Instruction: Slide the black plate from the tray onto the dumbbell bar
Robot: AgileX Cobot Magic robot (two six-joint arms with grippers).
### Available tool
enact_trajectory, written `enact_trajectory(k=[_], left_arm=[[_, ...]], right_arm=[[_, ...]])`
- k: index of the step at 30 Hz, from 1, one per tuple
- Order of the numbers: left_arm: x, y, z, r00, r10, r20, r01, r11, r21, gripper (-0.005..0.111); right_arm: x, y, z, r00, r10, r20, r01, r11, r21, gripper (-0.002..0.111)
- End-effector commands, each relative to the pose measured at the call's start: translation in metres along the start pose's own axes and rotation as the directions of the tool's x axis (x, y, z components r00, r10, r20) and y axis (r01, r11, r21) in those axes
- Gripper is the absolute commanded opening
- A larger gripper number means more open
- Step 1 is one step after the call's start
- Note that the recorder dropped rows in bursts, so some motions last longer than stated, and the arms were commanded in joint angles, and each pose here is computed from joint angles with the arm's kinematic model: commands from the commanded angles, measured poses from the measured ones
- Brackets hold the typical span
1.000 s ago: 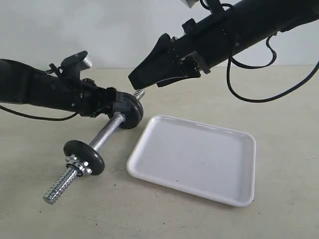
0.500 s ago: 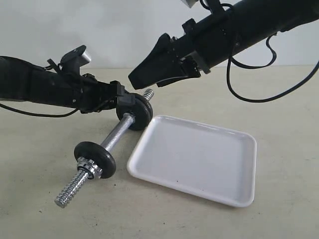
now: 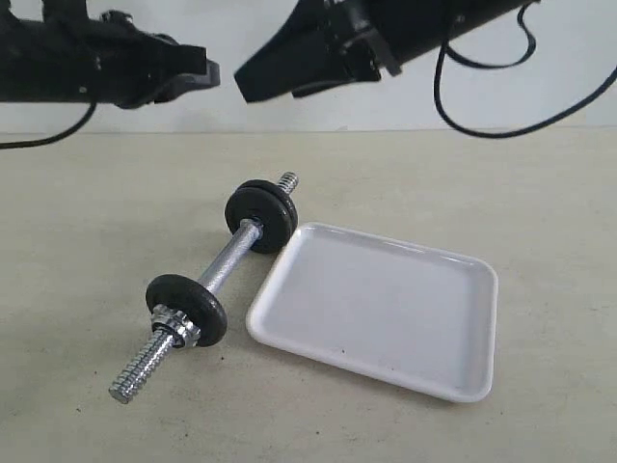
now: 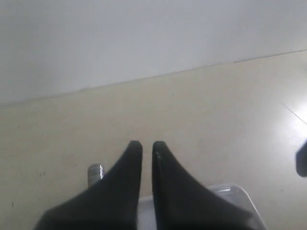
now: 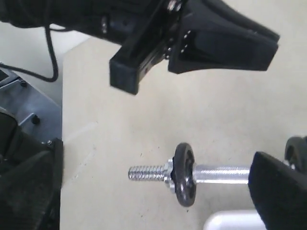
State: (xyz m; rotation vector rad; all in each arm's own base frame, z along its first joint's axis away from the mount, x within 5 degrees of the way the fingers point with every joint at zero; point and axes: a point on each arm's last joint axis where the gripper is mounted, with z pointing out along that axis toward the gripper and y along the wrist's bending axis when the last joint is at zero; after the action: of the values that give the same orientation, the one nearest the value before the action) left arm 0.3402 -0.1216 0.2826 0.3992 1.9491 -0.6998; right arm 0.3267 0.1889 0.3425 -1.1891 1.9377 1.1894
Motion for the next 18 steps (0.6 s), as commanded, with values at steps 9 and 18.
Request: enact_trajectory(k=[9, 18], left_arm=[[-0.056, -0.073, -0.091, 0.906, 0.308, 0.290, -0.368, 0.912, 0.182, 0.004], [-0.059, -0.088, -0.107, 0.888, 0.328, 0.321, -0.411, 0.880, 0.238, 0.004]], right_arm=[[-0.039, 0.055, -0.040, 0.981, 0.153, 0.118, -0.154, 0.988, -0.004, 0.104], [-0.041, 0.070, -0.025, 0.942, 0.325, 0.080, -0.320, 0.945, -0.069, 0.103]])
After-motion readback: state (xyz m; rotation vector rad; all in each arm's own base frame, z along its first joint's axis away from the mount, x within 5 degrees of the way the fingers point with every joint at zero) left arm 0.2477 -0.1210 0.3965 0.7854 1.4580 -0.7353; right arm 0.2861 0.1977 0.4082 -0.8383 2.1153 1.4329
